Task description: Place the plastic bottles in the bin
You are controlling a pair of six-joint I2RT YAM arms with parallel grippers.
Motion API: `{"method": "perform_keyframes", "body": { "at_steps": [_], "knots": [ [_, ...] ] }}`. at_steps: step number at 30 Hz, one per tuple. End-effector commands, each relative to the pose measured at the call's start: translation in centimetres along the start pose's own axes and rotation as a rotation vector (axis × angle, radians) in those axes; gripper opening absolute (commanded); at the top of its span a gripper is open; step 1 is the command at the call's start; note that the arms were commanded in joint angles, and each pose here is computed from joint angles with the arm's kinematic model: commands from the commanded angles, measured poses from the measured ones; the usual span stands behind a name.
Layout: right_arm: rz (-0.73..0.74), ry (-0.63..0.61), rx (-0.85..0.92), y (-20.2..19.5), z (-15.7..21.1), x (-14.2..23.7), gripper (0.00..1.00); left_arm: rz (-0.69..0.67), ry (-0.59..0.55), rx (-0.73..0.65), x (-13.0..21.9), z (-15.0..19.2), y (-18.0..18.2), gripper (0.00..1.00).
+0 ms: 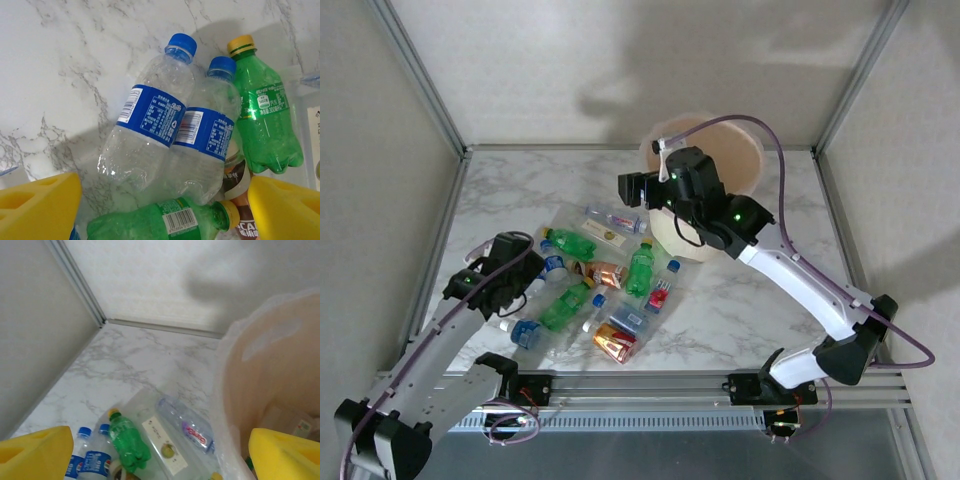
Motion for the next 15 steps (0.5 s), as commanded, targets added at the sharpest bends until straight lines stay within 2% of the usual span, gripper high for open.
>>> {"method": "perform_keyframes", "body": {
  "at_steps": [1, 4, 7, 10, 12, 15],
  "knots": [
    [0.037, -0.054, -0.029, -1.0, -0.3, 0.7, 0.92, -0.141, 0.064, 0.196, 1.3, 1.4, 3.0, 0.86],
    [0.058, -0.044, -0.033, -1.5, 0.4, 0.3, 0.92, -0.182, 0.154, 0.165, 1.4, 3.2, 3.5, 0.84],
    [0.058, -0.025, -0.039, -1.6, 1.1, -0.1, 0.92, -0.216, 0.177, 0.117, 1.6, 3.7, 3.9, 0.84],
    [-0.115, 0.067, -0.015, 1.1, 3.0, -0.1, 0.92, -0.187, 0.064, 0.080, 2.1, 0.6, 1.8, 0.86],
    [-0.230, 0.124, 0.043, 3.9, 5.3, 0.4, 0.92, -0.117, -0.023, 0.021, 2.2, -2.4, -1.3, 0.88],
    [-0.312, 0.229, 0.115, 7.1, 9.5, 0.7, 0.92, -0.048, -0.104, -0.080, 1.2, -6.1, -6.0, 0.88]
  ]
}}
Point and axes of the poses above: each hand's point on the last joint's axis, 136 mm out from that joint toward the fingers, its own x axis back along the fingers, its own y axis along the line the jaws close on, z = x × y, the point moved 2 cm from there along x, back along the fingers, and after that the axes turned 11 degrees about -x, right-handed, at the moved point
